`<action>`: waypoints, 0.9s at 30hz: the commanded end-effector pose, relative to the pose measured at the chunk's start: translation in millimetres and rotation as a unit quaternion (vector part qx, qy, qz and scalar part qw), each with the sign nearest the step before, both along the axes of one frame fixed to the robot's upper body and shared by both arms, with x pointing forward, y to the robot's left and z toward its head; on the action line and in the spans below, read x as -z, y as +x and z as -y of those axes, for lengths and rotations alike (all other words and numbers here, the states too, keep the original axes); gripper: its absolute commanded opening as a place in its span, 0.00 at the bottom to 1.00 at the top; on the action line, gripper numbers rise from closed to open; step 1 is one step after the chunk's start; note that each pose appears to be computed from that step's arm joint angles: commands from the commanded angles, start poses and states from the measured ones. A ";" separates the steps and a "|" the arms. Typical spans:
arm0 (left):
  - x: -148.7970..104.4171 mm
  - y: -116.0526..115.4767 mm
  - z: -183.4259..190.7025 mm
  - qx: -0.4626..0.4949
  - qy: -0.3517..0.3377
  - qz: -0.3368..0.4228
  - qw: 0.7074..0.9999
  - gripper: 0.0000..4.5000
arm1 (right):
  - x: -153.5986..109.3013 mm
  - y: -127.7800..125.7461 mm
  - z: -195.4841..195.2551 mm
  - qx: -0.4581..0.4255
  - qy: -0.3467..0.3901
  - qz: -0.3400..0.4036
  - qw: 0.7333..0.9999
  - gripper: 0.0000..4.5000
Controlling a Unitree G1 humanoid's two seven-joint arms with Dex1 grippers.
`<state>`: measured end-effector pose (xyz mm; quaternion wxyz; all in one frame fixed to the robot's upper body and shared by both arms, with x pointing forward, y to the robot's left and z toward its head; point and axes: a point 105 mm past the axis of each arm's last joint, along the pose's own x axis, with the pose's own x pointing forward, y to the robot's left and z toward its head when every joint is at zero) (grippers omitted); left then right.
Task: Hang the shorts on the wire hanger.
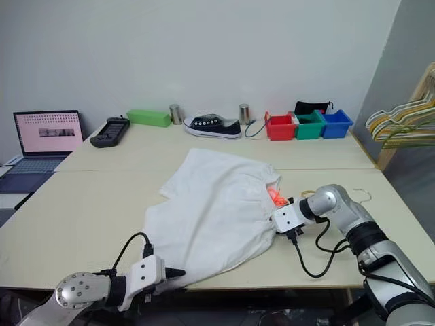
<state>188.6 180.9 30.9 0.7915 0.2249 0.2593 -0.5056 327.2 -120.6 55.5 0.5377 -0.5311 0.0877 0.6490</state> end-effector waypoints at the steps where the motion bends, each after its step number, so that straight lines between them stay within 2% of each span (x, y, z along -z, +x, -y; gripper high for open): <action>1: -4.9 6.9 -9.0 -0.017 0.013 0.006 1.000 0.19 | -15.9 8.7 -4.4 -0.003 0.008 0.024 1.000 0.17; 5: -6.1 7.2 -7.1 -0.016 0.002 0.005 1.000 0.19 | -16.3 7.2 -5.8 -0.004 0.010 0.019 1.000 0.17; 6: -7.1 7.1 -6.6 -0.015 -0.003 0.005 1.000 0.26 | -16.4 6.1 -6.0 -0.005 0.010 0.017 1.000 0.15; 8: -8.1 7.8 -7.0 -0.015 -0.005 0.005 1.000 0.33 | -16.2 5.1 -6.2 -0.006 0.010 0.015 1.000 0.15; 15: -8.0 20.4 -21.8 -0.029 0.032 0.026 0.999 0.67 | -15.3 6.2 -8.7 -0.004 0.012 0.015 1.000 0.15; 22: -4.9 17.3 -22.0 -0.017 0.042 0.024 0.999 0.67 | -11.9 4.9 -10.7 -0.006 0.011 0.007 1.000 0.15; 23: -6.0 17.5 -22.1 -0.017 0.040 0.023 0.999 0.58 | -11.7 4.5 -10.5 -0.005 0.011 0.004 1.000 0.06; 24: -6.7 17.5 -22.3 -0.017 0.039 0.023 0.999 0.54 | -11.5 4.2 -10.4 -0.006 0.011 0.003 1.000 0.02; 27: -8.6 17.6 -24.5 -0.016 0.041 0.024 0.999 0.39 | -11.5 3.6 -11.4 -0.008 0.012 0.003 1.000 0.00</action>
